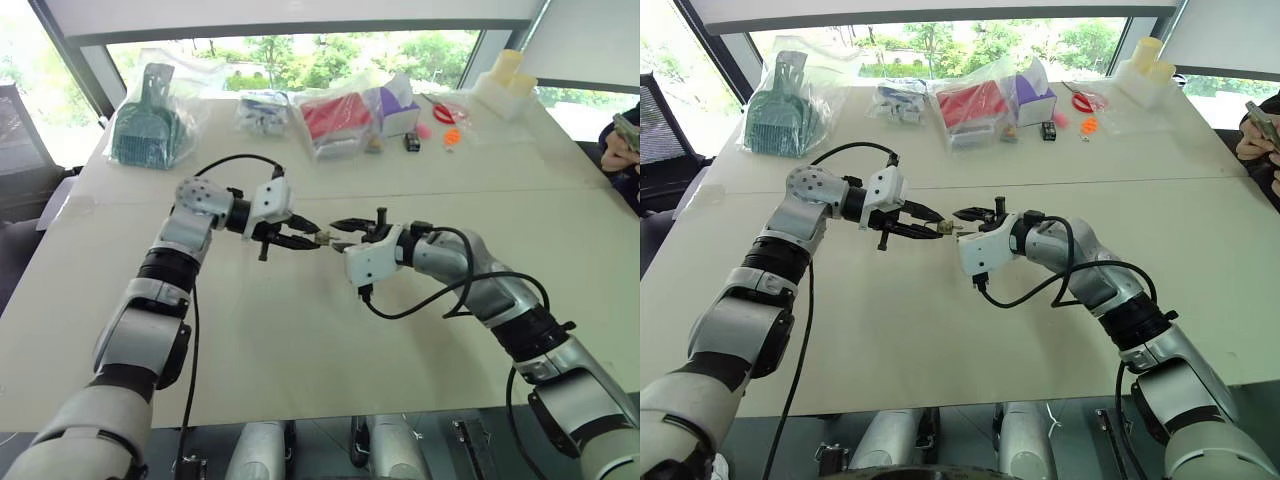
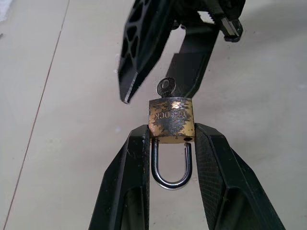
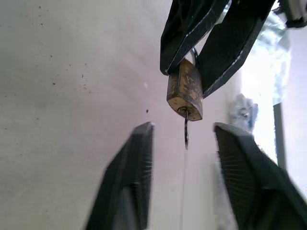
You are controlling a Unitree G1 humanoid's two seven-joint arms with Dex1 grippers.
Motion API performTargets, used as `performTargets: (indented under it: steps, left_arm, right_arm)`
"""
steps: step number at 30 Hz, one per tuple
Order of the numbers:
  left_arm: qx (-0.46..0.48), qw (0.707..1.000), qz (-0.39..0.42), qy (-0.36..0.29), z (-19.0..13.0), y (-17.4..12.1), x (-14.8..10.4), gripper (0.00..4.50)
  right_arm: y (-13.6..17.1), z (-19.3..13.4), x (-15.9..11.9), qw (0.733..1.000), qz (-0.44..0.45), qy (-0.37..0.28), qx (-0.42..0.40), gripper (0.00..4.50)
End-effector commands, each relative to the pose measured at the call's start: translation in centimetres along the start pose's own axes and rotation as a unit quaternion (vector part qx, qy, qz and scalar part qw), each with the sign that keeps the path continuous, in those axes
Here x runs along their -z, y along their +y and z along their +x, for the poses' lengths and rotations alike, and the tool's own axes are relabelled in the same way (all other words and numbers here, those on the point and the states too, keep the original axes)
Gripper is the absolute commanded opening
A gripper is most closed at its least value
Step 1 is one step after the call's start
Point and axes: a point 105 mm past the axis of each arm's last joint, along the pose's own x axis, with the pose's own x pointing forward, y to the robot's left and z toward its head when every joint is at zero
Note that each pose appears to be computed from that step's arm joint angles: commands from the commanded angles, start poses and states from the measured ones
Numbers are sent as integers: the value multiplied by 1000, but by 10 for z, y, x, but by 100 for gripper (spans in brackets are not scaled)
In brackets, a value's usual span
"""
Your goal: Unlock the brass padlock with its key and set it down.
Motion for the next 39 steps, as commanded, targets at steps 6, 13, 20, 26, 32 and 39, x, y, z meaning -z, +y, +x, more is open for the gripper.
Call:
performTargets:
  steps: [6,13,20,26,32,39]
  left_arm:
    - [-3,999,7,-32,-9,11,-29,74]
    - [-1,1000,3,-27,-11,10,-27,74]
    - [0,1000,1,-27,-12,8,-26,74]
    - [0,1000,-3,-26,-13,8,-25,74]
    - [-7,1000,-10,-25,-17,9,-24,252]
    - [-37,998,-7,-47,-34,16,-36,447]
  right_arm:
    - [-25,-3,-13,993,-86,-44,65,339]
    - [-29,-1,-15,990,-104,-56,75,316]
    - [-29,0,-17,989,-110,-63,75,5]
    - [-28,1,-19,989,-111,-67,75,5]
    - [-26,2,-17,990,-105,-64,71,0]
    - [-25,2,-16,991,-102,-61,67,0]
